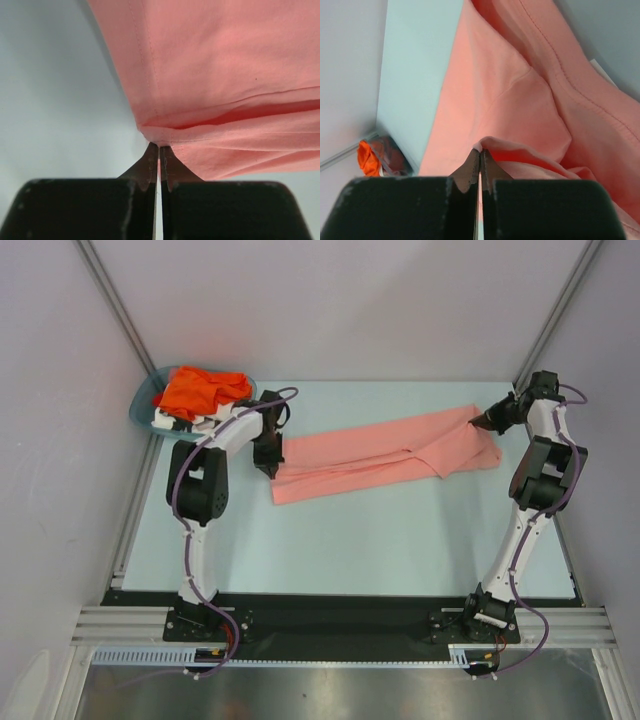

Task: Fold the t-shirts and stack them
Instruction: Fold the tshirt

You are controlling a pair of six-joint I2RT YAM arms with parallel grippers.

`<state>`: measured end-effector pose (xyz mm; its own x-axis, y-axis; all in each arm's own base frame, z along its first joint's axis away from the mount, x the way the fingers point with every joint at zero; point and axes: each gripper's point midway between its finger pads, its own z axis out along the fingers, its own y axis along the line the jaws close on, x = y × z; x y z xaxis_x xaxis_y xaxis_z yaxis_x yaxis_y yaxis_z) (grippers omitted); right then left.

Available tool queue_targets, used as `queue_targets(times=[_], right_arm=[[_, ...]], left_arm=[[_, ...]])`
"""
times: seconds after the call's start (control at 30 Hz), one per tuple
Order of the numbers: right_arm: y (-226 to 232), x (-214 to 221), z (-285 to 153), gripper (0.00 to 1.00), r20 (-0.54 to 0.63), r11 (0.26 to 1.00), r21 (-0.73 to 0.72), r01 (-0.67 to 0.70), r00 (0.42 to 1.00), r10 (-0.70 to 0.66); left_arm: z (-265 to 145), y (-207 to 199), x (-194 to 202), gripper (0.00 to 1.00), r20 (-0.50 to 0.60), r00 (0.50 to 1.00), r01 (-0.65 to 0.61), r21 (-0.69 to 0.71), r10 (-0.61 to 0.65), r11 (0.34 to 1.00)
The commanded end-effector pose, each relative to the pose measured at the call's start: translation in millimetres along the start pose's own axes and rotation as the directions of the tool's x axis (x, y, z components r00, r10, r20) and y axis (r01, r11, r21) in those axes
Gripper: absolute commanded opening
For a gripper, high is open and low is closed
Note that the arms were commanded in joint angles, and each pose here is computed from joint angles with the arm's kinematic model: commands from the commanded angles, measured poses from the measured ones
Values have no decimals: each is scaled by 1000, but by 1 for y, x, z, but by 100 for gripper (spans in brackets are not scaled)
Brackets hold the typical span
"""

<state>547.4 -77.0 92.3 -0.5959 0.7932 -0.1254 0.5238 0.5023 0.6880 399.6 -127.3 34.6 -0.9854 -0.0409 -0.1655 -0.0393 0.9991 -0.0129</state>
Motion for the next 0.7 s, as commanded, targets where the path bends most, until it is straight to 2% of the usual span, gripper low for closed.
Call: queue_targets(times=[0.0, 0.67], right_arm=[[19, -15, -3, 0, 38, 997, -81, -18, 999, 21], [-9, -11, 23, 0, 14, 994, -53, -93, 995, 94]], left_arm=[[-3, 9, -10, 0, 15, 1000, -12, -26, 12, 1000], [6, 14, -14, 1, 2, 1000, -19, -44, 20, 999]])
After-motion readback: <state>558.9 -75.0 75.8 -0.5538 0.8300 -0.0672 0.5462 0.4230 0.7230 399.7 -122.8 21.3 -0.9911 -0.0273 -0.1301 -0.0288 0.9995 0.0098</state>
